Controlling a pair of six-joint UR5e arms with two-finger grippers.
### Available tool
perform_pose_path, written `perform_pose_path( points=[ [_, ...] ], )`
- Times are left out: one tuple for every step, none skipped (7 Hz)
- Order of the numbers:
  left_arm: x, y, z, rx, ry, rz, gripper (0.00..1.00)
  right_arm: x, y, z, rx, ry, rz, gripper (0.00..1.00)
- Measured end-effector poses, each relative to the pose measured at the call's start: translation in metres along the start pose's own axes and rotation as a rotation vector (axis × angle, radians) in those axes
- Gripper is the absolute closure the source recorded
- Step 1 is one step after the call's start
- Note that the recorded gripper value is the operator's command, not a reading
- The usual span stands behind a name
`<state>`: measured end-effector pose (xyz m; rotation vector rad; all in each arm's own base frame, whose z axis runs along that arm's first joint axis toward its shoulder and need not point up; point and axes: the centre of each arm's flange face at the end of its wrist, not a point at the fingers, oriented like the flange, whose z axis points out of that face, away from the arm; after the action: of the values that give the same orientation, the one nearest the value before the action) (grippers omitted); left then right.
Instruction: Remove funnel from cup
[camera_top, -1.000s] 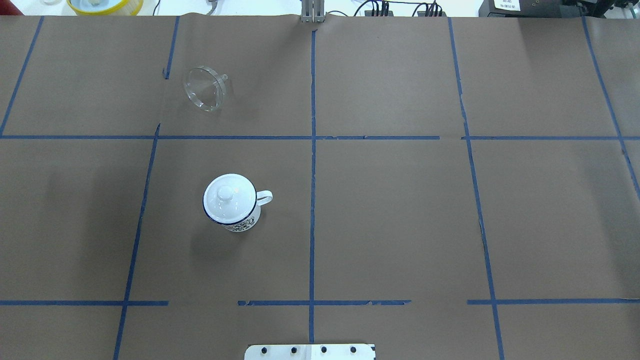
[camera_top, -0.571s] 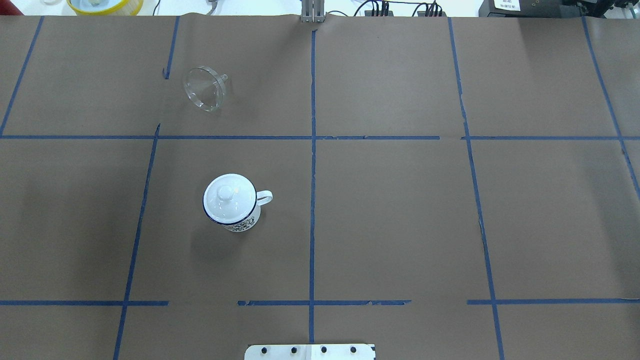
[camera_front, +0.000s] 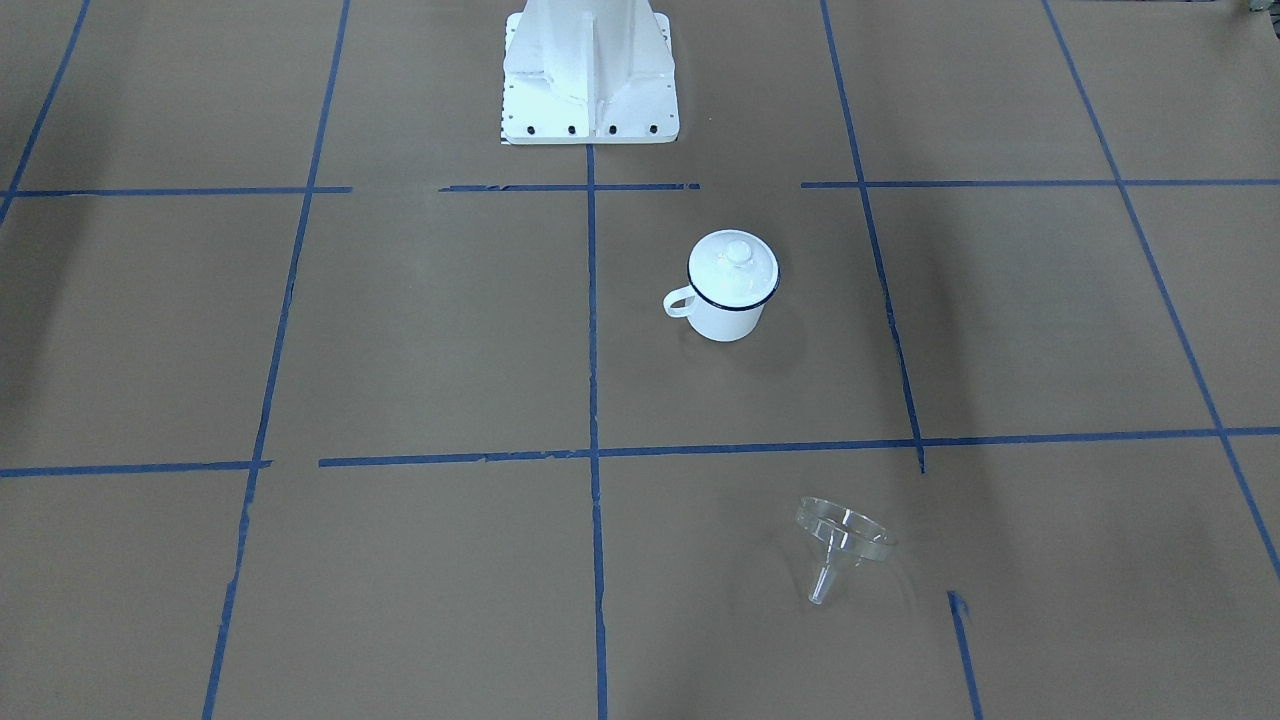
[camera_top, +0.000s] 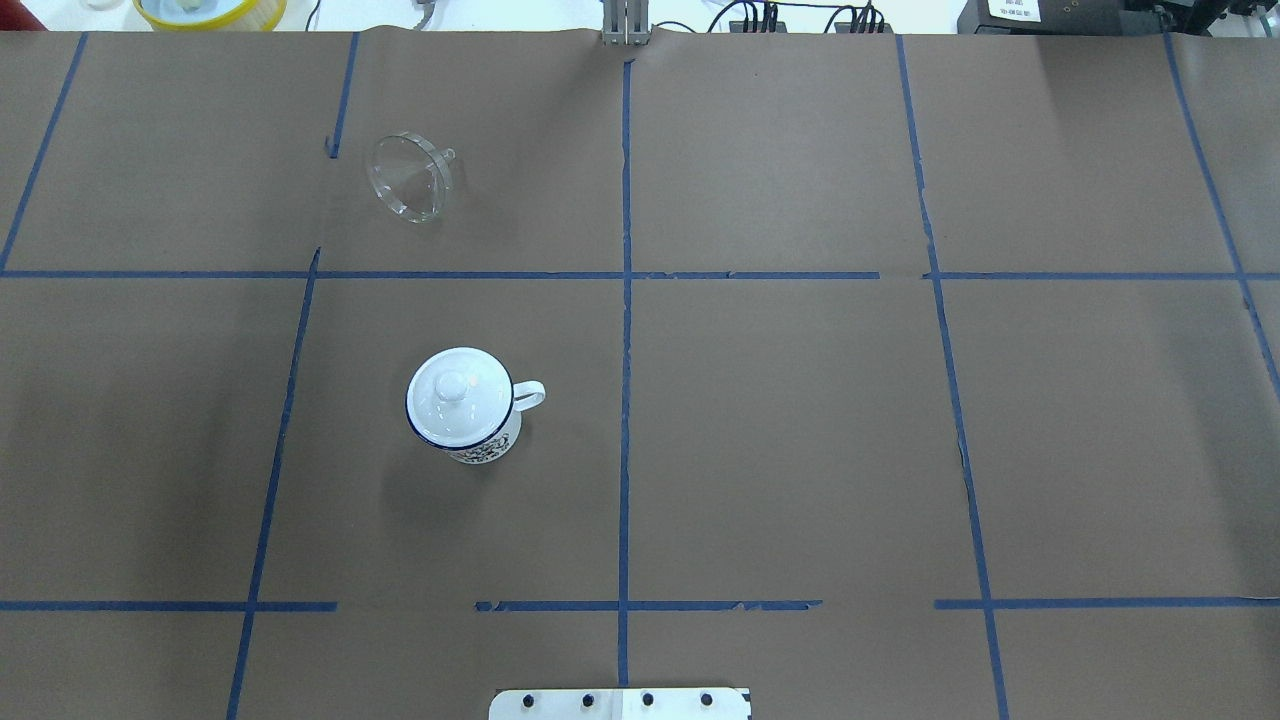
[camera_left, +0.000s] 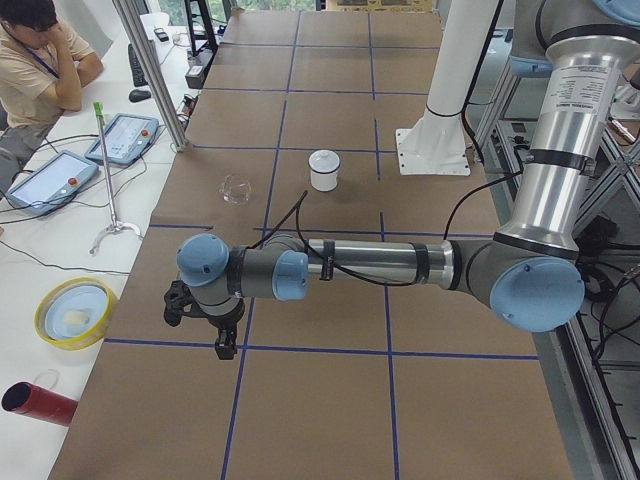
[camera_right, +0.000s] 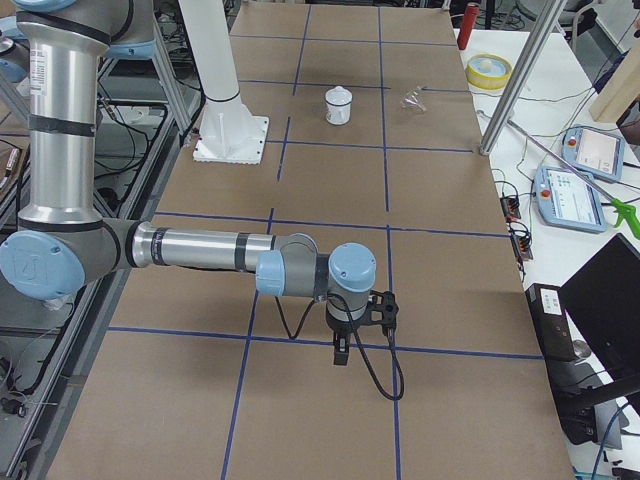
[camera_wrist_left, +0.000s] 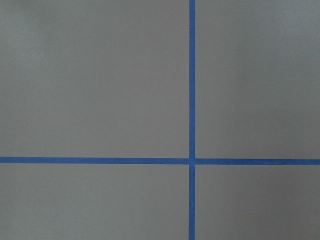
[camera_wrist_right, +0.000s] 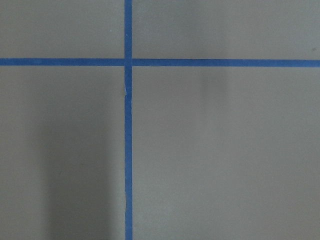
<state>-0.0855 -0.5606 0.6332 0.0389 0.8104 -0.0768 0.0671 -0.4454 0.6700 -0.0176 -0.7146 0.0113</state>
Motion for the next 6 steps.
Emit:
perform_pose_path(
  points=[
    [0.0, 0.024, -0.002, 0.007, 0.001, -0.006, 0.0, 0.0, 0.0, 0.0, 0.0, 0.0, 0.0, 0.0],
    [-0.001, 0.05, -0.002, 0.008, 0.003, -0.01, 0.0, 0.0, 0.0, 0.0, 0.0, 0.0, 0.0, 0.0],
    [-0.001, 0.063, -0.003, 0.008, 0.005, -0.012, 0.0, 0.0, 0.0, 0.0, 0.0, 0.0, 0.0, 0.0],
    [-0.002, 0.067, -0.002, 0.007, 0.006, -0.012, 0.0, 0.0, 0.0, 0.0, 0.0, 0.0, 0.0, 0.0],
    [-0.003, 0.068, 0.0, 0.004, 0.006, -0.013, 0.0, 0.0, 0.0, 0.0, 0.0, 0.0, 0.0, 0.0],
    [-0.004, 0.068, 0.001, 0.002, 0.006, -0.014, 0.0, 0.0, 0.0, 0.0, 0.0, 0.0, 0.0, 0.0]
  ],
)
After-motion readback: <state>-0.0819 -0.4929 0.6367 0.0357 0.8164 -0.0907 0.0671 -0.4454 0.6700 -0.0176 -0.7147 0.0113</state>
